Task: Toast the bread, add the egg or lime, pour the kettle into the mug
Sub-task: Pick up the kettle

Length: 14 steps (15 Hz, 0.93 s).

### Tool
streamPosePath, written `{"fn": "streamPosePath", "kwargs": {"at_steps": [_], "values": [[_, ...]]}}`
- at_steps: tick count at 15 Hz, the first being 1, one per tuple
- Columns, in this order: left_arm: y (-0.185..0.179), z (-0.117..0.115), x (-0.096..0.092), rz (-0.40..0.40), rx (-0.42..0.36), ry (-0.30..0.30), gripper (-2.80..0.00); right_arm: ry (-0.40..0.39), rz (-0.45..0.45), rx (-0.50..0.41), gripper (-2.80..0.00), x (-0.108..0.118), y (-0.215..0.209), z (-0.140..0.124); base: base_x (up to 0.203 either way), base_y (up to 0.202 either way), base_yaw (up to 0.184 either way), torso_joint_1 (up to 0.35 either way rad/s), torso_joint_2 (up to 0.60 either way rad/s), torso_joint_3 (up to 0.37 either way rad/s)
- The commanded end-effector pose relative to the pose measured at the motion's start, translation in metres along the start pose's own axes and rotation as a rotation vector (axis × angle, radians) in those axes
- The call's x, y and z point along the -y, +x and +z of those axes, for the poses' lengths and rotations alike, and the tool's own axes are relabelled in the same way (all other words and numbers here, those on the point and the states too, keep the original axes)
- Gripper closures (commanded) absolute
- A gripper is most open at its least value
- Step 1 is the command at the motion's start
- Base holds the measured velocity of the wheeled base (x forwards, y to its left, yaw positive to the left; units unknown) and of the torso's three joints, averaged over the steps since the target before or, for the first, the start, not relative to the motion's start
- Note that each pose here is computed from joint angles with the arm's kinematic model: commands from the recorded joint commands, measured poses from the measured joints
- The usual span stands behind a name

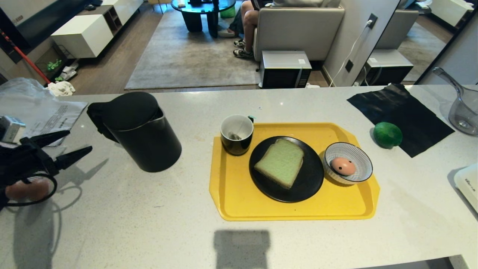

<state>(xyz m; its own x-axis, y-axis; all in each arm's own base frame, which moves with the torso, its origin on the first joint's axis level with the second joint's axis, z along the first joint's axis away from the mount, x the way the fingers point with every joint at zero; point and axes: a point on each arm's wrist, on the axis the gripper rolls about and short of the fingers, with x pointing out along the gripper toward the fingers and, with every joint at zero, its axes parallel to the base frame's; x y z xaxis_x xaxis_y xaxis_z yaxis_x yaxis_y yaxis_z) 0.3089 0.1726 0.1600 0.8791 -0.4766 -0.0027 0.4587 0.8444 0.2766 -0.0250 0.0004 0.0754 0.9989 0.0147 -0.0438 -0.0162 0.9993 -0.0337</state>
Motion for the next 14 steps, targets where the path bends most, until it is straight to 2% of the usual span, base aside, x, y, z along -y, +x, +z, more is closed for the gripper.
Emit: {"fn": "streamPosePath", "kwargs": {"at_steps": [1, 9, 14], "values": [[0.014, -0.004, -0.003, -0.027, 0.013, 0.009, -2.80, -0.001, 0.001, -0.001, 0.00, 0.000, 0.000, 0.000, 0.000, 0.000, 0.000, 0.000, 0.00, 0.000], [0.051, 0.004, -0.009, -0.032, 0.054, 0.058, -2.80, -0.001, 0.001, -0.001, 0.00, 0.000, 0.000, 0.000, 0.000, 0.000, 0.000, 0.000, 0.00, 0.000], [0.071, 0.004, 0.003, -0.051, 0.059, 0.046, -2.80, -0.001, -0.001, -0.001, 0.00, 0.000, 0.000, 0.000, 0.000, 0.000, 0.000, 0.000, 0.00, 0.000]]}}
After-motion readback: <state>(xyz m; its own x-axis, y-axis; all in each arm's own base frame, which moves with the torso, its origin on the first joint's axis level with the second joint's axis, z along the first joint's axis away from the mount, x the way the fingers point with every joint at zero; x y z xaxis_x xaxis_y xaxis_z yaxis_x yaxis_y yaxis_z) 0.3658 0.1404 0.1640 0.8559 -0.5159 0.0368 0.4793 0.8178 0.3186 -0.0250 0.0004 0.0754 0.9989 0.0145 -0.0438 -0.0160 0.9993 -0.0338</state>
